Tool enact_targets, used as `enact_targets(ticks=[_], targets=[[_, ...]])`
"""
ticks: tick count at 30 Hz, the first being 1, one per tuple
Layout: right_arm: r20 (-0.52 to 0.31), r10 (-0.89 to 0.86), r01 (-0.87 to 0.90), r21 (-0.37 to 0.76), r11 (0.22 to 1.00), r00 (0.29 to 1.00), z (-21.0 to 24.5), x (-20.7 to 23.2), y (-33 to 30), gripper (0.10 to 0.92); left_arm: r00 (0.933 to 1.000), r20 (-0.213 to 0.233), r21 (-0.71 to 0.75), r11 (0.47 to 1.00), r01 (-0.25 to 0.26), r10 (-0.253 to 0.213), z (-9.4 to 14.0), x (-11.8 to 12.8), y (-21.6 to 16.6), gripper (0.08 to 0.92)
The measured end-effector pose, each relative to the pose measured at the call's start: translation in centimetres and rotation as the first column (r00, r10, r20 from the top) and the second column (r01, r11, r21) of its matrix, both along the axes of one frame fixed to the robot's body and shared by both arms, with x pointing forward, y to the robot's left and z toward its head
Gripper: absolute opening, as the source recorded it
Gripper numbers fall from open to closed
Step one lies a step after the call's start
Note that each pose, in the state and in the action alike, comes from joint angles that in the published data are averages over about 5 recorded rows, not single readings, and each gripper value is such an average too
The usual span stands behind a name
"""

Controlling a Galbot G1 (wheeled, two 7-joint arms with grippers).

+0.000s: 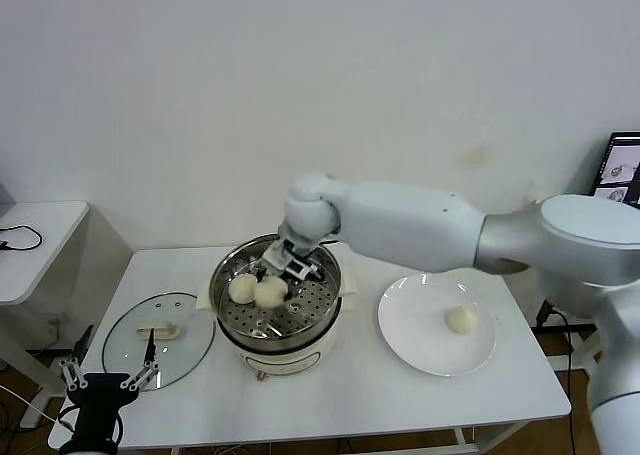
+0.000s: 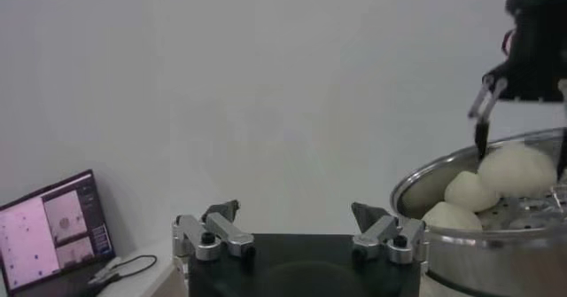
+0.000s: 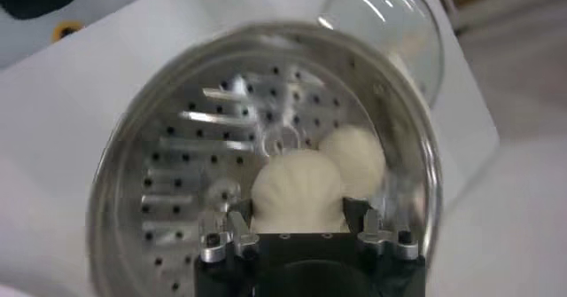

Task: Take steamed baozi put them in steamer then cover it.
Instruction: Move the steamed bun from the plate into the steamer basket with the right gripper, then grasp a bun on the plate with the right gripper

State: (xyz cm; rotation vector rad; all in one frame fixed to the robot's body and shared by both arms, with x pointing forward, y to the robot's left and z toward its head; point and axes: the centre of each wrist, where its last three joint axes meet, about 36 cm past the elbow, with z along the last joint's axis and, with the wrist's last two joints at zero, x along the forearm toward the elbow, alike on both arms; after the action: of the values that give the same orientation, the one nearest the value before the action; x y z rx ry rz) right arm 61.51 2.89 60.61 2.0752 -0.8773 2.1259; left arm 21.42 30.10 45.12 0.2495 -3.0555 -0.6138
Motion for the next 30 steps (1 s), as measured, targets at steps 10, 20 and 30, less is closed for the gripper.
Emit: enact_targets(ticks=[10,20,30], targets=[[0.022,0.137,-0.136,-0.037,0.99,0.99,-2.1,-0.6,1.7,0.645,1.0,0.001,0.002,1.0,-0.004,0.004,-0.1,0.1,0.2,0.823],[0.029,0.195,-0.193,-0.05,0.98,0.98,-2.6,-0.8,2.1,0.733,1.0,0.001,0.001,1.0,-0.007,0.007,-0.2,0.1,0.3,0.823],[0.05,0.193,-0.191,-0.044,0.981,0.98,-0.2,-0.5,1.0,0.823,0.9999,0.011,0.005,1.0,-0.002,0.002,0.1,0.4,0.4,0.823]])
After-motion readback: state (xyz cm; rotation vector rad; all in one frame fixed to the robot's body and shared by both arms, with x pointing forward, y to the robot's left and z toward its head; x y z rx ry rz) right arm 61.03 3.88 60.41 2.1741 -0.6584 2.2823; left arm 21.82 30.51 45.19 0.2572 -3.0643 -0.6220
